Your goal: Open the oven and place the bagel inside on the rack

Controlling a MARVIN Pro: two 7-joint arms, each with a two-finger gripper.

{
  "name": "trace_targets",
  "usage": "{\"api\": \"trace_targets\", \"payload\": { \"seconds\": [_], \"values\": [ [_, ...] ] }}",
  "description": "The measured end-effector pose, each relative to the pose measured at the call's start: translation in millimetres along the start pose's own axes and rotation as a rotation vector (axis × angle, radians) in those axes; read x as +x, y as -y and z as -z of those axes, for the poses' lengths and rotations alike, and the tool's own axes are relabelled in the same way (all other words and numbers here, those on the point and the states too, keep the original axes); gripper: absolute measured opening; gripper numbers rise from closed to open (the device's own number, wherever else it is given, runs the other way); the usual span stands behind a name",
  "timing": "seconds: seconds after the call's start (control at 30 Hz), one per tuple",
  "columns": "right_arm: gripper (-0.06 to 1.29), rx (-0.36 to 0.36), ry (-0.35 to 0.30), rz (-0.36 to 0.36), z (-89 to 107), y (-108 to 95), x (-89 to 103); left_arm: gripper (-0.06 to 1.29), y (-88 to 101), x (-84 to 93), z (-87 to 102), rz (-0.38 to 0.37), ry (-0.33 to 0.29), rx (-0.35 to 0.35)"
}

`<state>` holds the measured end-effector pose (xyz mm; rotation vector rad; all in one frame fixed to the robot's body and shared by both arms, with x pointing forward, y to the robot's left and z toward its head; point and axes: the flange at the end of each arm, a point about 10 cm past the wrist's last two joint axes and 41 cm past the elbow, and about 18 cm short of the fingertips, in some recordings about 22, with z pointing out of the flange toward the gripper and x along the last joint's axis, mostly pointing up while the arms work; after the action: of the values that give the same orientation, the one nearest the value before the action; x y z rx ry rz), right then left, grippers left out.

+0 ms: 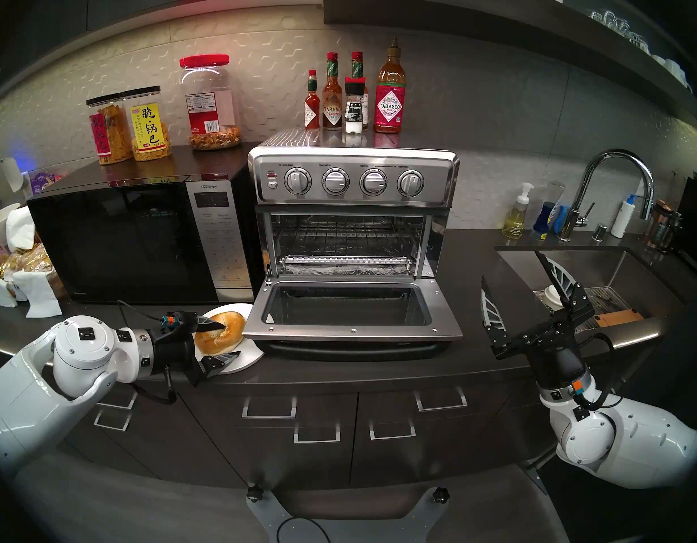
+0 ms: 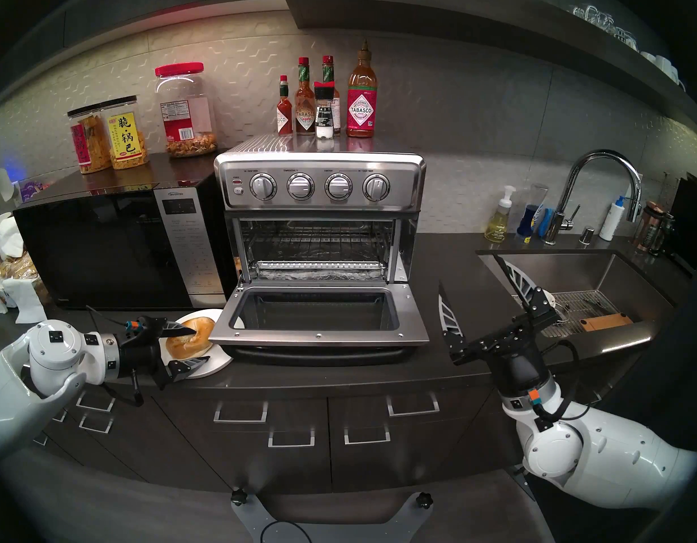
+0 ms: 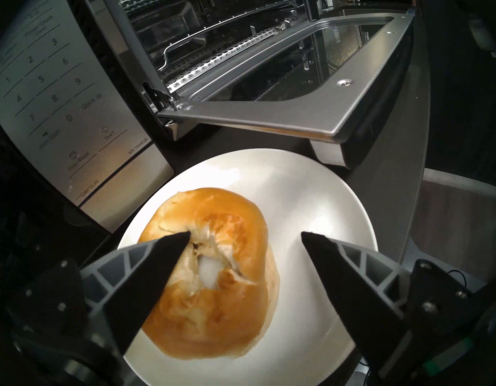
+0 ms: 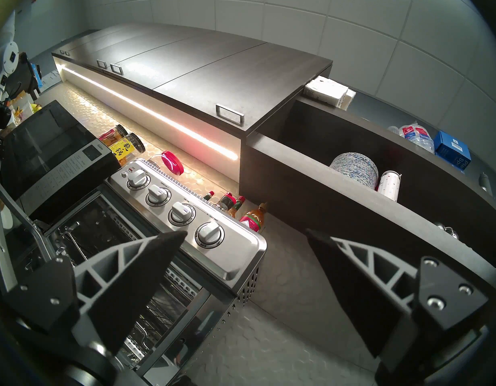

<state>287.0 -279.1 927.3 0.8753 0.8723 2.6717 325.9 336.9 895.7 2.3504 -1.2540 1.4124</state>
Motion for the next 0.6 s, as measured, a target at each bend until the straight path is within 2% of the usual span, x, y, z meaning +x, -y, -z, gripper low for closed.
{"api": "trace_targets", "payload": {
  "seconds": [0.1, 0.13, 0.17, 0.23, 0.6],
  "values": [
    [1.24, 0.0, 0.0, 0.0, 0.0, 0.0, 0.0, 1.18, -0.3, 0.0, -1.1, 0.001, -0.005, 0.003],
    [1.24, 0.0, 0.0, 0.0, 0.0, 0.0, 0.0, 1.05, -0.3, -0.1, -1.4, 0.002, -0.006, 0.004],
    [1.24, 0.0, 0.0, 0.0, 0.0, 0.0, 0.0, 0.88, -0.3, -0.2, -1.5, 0.003, -0.007, 0.005],
    [1.24, 0.0, 0.0, 0.0, 0.0, 0.0, 0.0, 0.72, -0.3, -0.4, -1.7, 0.004, -0.01, 0.006],
    [1.24, 0.0, 0.0, 0.0, 0.0, 0.0, 0.0, 0.75, -1.7, -3.9, -1.0, 0.014, -0.016, -0.002]
  ]
}}
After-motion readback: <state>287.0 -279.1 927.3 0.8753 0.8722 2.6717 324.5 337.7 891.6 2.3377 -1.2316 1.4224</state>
